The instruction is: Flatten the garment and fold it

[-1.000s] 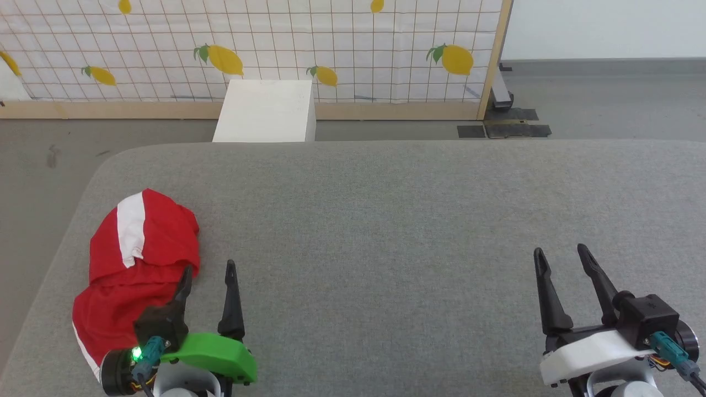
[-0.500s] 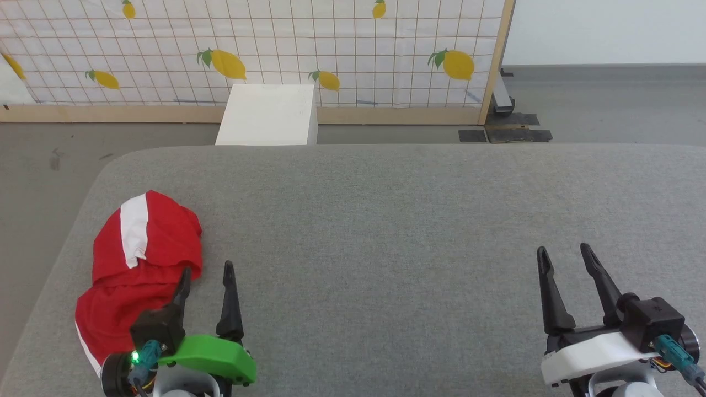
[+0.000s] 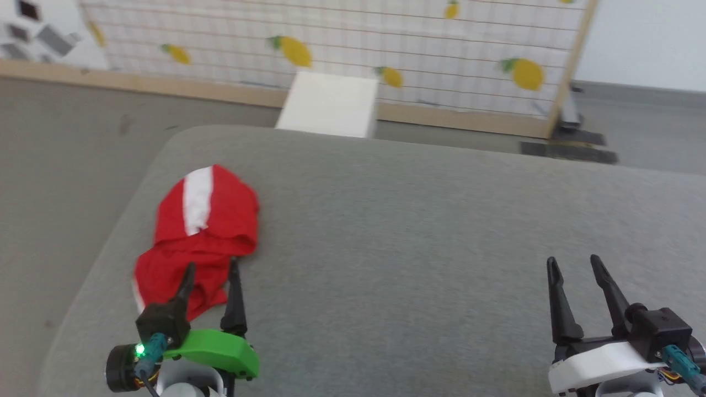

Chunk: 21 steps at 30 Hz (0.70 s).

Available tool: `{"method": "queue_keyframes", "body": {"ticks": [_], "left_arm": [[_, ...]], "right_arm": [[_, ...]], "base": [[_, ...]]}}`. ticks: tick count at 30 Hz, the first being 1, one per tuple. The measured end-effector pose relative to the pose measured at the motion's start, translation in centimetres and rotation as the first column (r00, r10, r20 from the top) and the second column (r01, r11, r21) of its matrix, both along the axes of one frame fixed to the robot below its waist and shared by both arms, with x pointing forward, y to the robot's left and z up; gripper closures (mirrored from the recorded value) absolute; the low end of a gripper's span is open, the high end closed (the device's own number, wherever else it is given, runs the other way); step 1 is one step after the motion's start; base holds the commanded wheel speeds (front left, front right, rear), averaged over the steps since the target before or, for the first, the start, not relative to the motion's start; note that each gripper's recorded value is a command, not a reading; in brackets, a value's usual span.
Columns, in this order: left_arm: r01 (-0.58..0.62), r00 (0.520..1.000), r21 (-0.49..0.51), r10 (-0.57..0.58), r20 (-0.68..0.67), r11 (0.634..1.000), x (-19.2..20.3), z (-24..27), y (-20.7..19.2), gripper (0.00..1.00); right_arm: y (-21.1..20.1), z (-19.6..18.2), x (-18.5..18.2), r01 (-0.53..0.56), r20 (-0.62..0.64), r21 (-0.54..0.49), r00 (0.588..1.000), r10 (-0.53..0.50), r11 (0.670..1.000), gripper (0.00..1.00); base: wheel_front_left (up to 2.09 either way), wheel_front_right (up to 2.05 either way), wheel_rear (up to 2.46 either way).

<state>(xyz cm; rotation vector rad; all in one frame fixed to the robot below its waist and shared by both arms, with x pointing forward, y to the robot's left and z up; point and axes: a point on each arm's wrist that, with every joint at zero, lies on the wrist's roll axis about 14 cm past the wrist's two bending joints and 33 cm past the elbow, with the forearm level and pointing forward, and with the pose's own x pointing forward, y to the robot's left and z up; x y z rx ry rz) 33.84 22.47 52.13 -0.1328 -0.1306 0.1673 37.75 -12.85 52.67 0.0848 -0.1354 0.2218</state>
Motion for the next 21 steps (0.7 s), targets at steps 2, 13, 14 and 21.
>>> {"method": "queue_keyframes", "body": {"ticks": [2,13,14,21], "left_arm": [[-0.052,0.999,0.006,0.052,-0.005,0.999,-1.0,-0.1,1.6,0.00],[-0.313,0.950,0.024,0.313,-0.019,0.950,-8.2,-0.6,9.0,0.00],[-0.335,0.942,0.024,0.335,-0.018,0.942,-8.9,-0.6,9.5,0.00],[-0.451,0.892,0.028,0.452,-0.017,0.892,-13.2,-0.6,12.2,0.00]], "right_arm": [[1.6,-0.1,0.5,-0.046,-0.003,0.000,0.999,0.046,0.999,0.00],[11.1,-0.4,1.9,-0.307,-0.017,0.003,0.952,0.307,0.952,0.00],[12.0,-0.4,1.8,-0.330,-0.017,0.004,0.944,0.330,0.944,0.00],[16.6,-0.4,1.6,-0.449,-0.021,0.008,0.893,0.449,0.894,0.00]], "base": [[0.00,0.00,0.00],[0.00,0.00,0.00],[0.00,0.00,0.00],[0.00,0.00,0.00]]}}
